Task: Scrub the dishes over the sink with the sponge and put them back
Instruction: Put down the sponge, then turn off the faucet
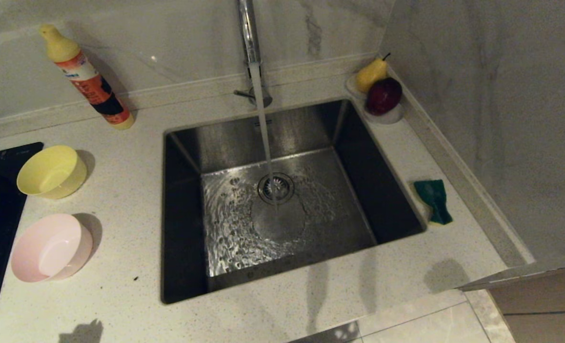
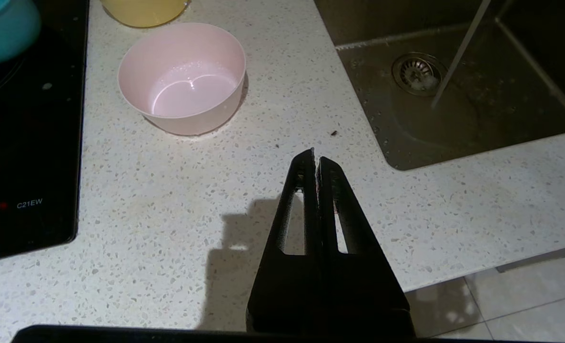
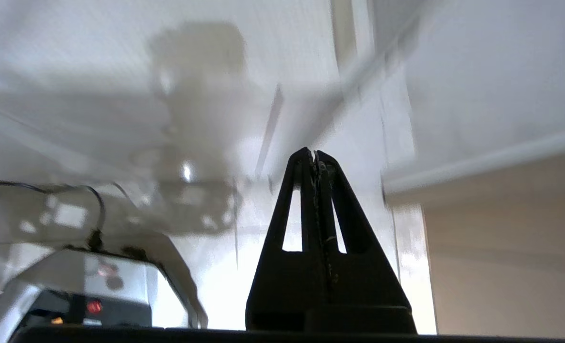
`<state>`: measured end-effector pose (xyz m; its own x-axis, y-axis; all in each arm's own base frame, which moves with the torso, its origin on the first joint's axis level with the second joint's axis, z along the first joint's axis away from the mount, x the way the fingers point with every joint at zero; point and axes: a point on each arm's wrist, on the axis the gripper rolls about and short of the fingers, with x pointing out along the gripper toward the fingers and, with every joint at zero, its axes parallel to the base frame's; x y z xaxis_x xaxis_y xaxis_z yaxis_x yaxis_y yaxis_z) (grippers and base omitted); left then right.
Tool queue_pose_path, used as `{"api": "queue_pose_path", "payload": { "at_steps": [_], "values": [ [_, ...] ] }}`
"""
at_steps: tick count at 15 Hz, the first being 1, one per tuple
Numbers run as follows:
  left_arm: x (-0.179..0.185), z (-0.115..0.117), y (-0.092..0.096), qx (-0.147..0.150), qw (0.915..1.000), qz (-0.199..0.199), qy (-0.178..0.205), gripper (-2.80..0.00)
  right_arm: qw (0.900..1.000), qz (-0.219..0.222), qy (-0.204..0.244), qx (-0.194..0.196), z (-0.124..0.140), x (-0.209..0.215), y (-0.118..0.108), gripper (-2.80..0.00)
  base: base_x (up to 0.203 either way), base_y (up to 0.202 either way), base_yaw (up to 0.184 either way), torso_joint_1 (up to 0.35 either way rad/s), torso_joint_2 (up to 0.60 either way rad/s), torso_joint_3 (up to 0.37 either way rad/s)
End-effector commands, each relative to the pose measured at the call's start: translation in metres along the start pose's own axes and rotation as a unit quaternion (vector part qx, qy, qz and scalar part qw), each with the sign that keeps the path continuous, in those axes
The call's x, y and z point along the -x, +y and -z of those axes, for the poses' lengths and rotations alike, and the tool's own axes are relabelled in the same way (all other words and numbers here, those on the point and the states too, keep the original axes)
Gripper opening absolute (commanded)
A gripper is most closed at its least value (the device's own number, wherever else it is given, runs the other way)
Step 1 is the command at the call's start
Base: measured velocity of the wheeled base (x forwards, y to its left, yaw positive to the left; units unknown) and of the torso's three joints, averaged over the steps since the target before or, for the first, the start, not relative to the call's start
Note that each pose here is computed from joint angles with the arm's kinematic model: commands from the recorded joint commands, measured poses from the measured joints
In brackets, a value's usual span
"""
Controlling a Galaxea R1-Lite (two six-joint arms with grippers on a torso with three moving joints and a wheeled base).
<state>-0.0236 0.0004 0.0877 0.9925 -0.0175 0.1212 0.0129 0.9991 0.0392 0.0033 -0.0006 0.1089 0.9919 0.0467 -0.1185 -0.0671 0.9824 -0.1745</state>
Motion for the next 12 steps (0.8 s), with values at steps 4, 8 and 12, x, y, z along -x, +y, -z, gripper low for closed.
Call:
{"api": "queue_pose_path", "payload": {
  "at_steps": [4,8,12],
  "values": [
    [-0.002,0.011,0.0,0.0,0.9998,0.001,0.02,-2.8,0.999,0.008,-0.048,-0.02,0.032,0.02,0.008,-2.8,0.0,0.0,0.0,0.0,0.0,0.0],
    [-0.002,0.011,0.0,0.0,0.9998,0.0,0.019,-2.8,0.997,0.007,-0.061,-0.047,0.035,0.022,0.009,-2.8,0.0,0.0,0.0,0.0,0.0,0.0],
    [-0.002,0.011,0.0,0.0,0.9998,0.0,0.02,-2.8,0.997,0.008,-0.06,-0.047,0.035,0.022,0.009,-2.8,0.0,0.0,0.0,0.0,0.0,0.0]
  ]
}}
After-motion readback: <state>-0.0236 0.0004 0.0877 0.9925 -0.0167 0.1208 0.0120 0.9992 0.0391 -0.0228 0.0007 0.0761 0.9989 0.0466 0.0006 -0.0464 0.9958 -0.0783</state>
